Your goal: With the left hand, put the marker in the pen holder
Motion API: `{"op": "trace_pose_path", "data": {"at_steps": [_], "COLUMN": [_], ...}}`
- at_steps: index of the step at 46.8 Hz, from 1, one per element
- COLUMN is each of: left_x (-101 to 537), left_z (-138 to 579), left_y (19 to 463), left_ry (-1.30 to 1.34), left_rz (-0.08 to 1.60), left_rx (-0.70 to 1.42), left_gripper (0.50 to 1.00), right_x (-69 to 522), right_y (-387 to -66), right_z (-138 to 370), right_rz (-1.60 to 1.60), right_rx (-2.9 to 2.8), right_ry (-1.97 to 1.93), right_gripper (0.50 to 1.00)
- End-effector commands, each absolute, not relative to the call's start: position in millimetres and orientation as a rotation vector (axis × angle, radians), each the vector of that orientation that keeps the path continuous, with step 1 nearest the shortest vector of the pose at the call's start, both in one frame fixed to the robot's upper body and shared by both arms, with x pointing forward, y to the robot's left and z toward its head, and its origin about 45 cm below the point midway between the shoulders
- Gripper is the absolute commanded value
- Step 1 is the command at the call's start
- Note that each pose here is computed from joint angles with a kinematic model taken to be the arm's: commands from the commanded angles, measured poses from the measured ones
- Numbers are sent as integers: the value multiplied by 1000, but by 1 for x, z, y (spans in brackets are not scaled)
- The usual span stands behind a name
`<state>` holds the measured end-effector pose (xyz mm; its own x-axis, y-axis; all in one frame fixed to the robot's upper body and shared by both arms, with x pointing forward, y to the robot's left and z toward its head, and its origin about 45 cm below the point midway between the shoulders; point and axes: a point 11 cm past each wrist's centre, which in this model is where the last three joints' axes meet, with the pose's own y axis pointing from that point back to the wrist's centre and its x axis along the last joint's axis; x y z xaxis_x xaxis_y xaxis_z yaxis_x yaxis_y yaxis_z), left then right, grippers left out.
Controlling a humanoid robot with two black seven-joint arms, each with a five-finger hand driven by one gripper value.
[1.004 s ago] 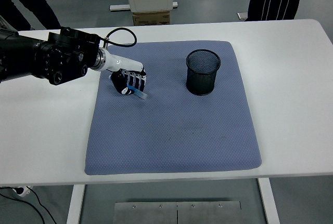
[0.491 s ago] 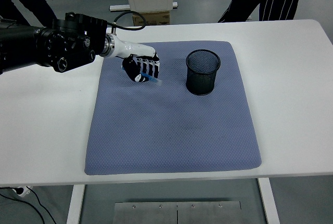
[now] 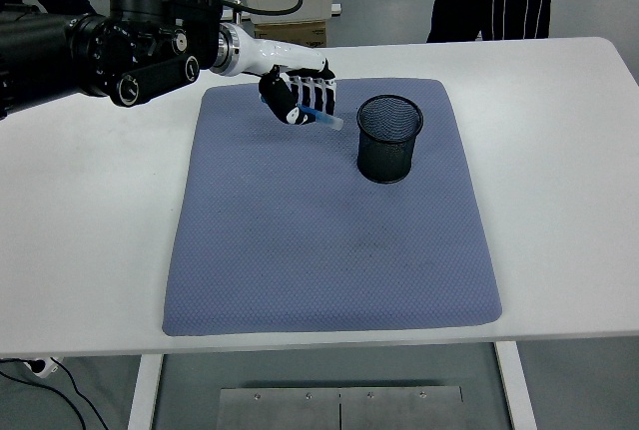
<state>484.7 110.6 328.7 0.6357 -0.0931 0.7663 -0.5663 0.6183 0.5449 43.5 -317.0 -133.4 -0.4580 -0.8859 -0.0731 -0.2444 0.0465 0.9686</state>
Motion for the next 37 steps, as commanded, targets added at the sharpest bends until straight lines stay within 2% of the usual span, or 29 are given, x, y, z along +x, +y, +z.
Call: {"op": "trace_pose_path", "data": {"at_steps": [1,37], "left_x": [484,469], "left_z": [333,352], "left_y": [102,36], "left_ry": [-854,-708], "left_rz": [322,392], "left_rx": [847,560], "left_gripper": [500,500], "right_x": [44,44], "right_y": [-317,-317], "right_z": [-133,-133], "right_rz": [-1440,-1439], "right_rx": [1139,1140], "right_ry": [-1756,-1755], "right_gripper": [1000,1000]}}
